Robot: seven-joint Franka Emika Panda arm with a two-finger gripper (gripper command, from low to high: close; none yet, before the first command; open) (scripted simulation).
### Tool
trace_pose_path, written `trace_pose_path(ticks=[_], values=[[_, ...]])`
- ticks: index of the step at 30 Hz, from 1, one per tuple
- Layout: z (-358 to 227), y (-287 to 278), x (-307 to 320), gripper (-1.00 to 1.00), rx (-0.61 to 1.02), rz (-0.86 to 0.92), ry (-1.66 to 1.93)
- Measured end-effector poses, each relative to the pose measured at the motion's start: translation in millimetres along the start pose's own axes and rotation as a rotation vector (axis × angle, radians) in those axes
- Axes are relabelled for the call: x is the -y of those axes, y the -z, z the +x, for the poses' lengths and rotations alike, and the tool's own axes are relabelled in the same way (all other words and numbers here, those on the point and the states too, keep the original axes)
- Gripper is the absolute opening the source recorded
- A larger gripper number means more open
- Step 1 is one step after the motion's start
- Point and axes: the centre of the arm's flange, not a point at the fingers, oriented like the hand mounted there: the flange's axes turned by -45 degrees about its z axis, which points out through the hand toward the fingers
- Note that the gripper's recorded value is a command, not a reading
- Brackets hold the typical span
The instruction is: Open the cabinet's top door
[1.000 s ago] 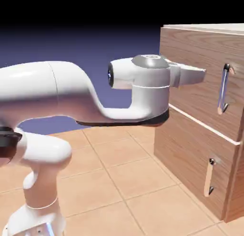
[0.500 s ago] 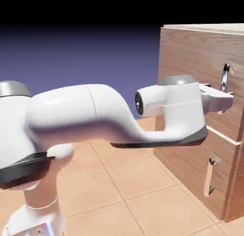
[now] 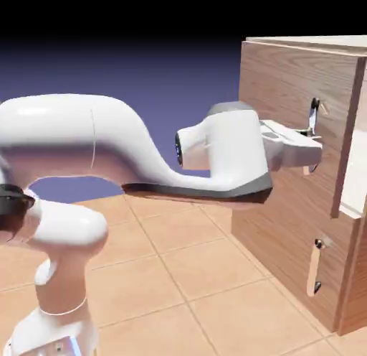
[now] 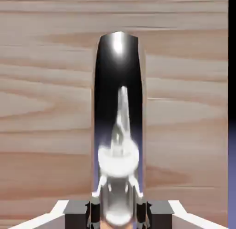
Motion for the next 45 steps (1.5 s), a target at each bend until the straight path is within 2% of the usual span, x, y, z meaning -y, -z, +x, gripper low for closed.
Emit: trace_pose_path(ticks=[17, 45], values=[[0.1, 112.4, 52.9, -1.00, 0.000, -0.260, 0.000], [0.2, 226.2, 155.0, -1.00, 0.000, -0.578, 0.000]])
